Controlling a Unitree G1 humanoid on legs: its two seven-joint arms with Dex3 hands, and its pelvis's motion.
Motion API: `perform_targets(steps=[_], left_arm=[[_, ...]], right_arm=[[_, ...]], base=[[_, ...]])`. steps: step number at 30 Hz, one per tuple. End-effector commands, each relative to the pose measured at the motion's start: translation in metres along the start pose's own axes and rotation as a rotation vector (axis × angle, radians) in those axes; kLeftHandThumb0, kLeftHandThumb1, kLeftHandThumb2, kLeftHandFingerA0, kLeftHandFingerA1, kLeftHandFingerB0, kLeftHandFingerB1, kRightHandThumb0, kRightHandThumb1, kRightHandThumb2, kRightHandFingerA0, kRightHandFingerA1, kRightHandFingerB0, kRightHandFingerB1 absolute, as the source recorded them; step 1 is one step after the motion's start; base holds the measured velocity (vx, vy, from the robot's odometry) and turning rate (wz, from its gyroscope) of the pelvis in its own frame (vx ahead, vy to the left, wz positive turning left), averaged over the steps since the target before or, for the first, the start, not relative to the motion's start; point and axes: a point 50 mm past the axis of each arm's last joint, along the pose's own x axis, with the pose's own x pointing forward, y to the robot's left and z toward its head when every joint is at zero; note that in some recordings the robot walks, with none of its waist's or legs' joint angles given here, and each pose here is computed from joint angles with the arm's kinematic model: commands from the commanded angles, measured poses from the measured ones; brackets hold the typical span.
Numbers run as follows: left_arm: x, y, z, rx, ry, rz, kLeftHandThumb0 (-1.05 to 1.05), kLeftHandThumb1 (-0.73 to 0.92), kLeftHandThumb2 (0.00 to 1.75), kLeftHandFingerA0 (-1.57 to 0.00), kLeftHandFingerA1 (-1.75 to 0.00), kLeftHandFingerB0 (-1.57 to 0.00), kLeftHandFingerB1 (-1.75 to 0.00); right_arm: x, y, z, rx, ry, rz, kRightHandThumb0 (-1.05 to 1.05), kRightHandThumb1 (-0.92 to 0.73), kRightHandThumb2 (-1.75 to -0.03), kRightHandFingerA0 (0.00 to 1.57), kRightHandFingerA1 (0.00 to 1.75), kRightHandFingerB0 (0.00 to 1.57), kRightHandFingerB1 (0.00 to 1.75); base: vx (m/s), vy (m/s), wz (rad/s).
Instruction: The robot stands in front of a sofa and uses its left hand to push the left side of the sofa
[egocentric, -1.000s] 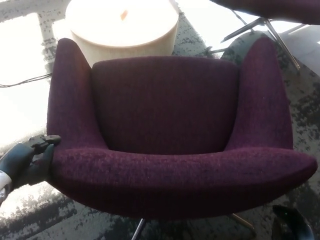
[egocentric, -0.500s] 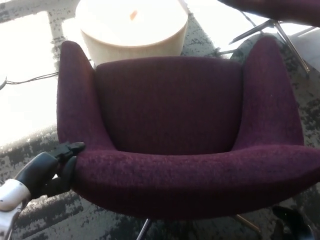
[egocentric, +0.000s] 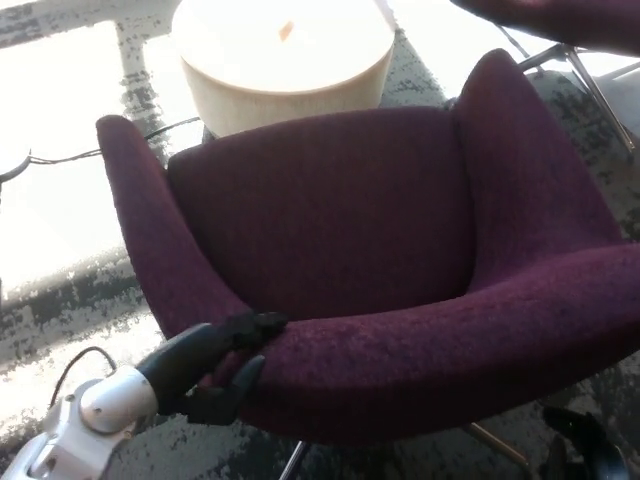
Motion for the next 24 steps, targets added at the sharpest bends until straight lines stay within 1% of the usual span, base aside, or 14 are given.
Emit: perform_targets(steps=[1,2,3,4,5,8,11,12,13,16,17,18,21,24], left_arm=[[0.015,-0.022,0.017,0.034,0.0,-0.115,-0.92,0.85,1.21,-0.07,-0.15,-0.08,-0.24],[0.017,-0.026,0.018,0.04,0.004,-0.123,-0.9,0.86,1.21,-0.07,-0.17,-0.08,-0.24],[0.019,-0.031,0.019,0.048,0.009,-0.132,-0.9,0.86,1.21,-0.07,-0.17,-0.08,-0.24],[0.025,-0.041,0.025,0.068,0.0,-0.148,-0.88,0.86,1.22,-0.08,-0.2,-0.08,-0.25],[0.026,-0.045,0.026,0.061,-0.012,-0.154,-0.88,0.85,1.21,-0.08,-0.2,-0.09,-0.26],[0.031,-0.057,0.033,0.097,-0.046,-0.185,-0.87,0.86,1.21,-0.08,-0.2,-0.09,-0.25],[0.034,-0.069,0.039,0.039,-0.108,-0.22,-0.84,0.85,1.18,-0.09,-0.26,-0.09,-0.27],[0.035,-0.073,0.04,0.038,-0.105,-0.229,-0.83,0.86,1.18,-0.08,-0.24,-0.08,-0.25],[0.038,-0.079,0.043,0.064,-0.089,-0.248,-0.82,0.87,1.2,-0.06,-0.2,-0.07,-0.23],[0.042,-0.09,0.051,0.054,-0.123,-0.265,-0.81,0.86,1.18,-0.08,-0.24,-0.08,-0.25],[0.044,-0.095,0.054,0.045,-0.121,-0.268,-0.84,0.85,1.18,-0.09,-0.25,-0.09,-0.25],[0.046,-0.099,0.057,0.04,-0.124,-0.28,-0.83,0.86,1.19,-0.08,-0.24,-0.08,-0.24],[0.048,-0.11,0.066,0.096,-0.134,-0.315,-0.86,0.9,1.24,-0.07,-0.17,-0.07,-0.19],[0.051,-0.121,0.075,0.128,-0.148,-0.335,-0.81,0.88,1.23,-0.06,-0.21,-0.06,-0.22]], right_arm=[[0.0,-0.008,-0.002,-0.009,0.018,-0.042,-0.96,-0.82,-1.45,0.22,0.88,0.12,0.63],[0.0,-0.008,-0.003,-0.019,0.027,-0.048,-0.92,-0.86,-1.23,0.32,1.02,0.0,0.64],[-0.001,-0.009,-0.005,-0.033,0.038,-0.056,-0.92,-0.86,-1.23,0.32,1.02,0.0,0.64],[-0.002,-0.009,-0.009,-0.045,0.057,-0.071,-0.86,-0.76,-1.32,0.18,0.85,0.0,0.61],[-0.003,-0.009,-0.011,-0.061,0.071,-0.076,-0.85,-0.83,-1.46,0.08,0.77,0.07,0.61],[-0.005,-0.01,-0.019,-0.112,0.121,-0.091,-0.77,-0.81,-1.45,0.09,0.75,0.07,0.63],[-0.006,-0.011,-0.025,-0.249,0.191,-0.081,-0.7,-0.89,-1.36,0.12,0.76,0.0,0.58],[-0.006,-0.011,-0.027,-0.308,0.207,-0.071,-0.62,-0.86,-1.45,0.09,0.69,0.0,0.6],[-0.007,-0.011,-0.03,-0.349,0.221,-0.062,-0.36,-0.9,-1.51,0.06,0.66,0.0,0.62],[-0.009,-0.014,-0.034,-0.313,0.253,-0.069,-0.35,-0.92,-1.51,0.05,0.65,0.0,0.61],[-0.01,-0.014,-0.037,-0.276,0.27,-0.071,-0.6,-0.86,-1.38,0.04,0.69,0.0,0.55],[-0.011,-0.016,-0.039,-0.235,0.287,-0.074,-0.63,-0.82,-1.44,0.01,0.66,0.0,0.58],[-0.013,-0.017,-0.042,-0.202,0.305,-0.071,-0.62,-0.81,-1.42,0.02,0.66,0.0,0.58],[-0.015,-0.015,-0.044,-0.118,0.309,-0.063,-0.61,-0.8,-1.4,0.0,0.64,0.0,0.56]], base=[[0.0,0.0,0.0],[0.0,0.0,0.0],[0.0,0.0,0.0],[0.0,0.0,0.0],[0.0,0.0,0.0],[0.0,0.0,0.0],[0.0,0.0,0.0],[0.0,0.0,0.0],[0.0,0.0,0.0],[0.0,0.0,0.0],[0.0,0.0,0.0],[0.0,0.0,0.0],[0.0,0.0,0.0],[0.0,0.0,0.0]])
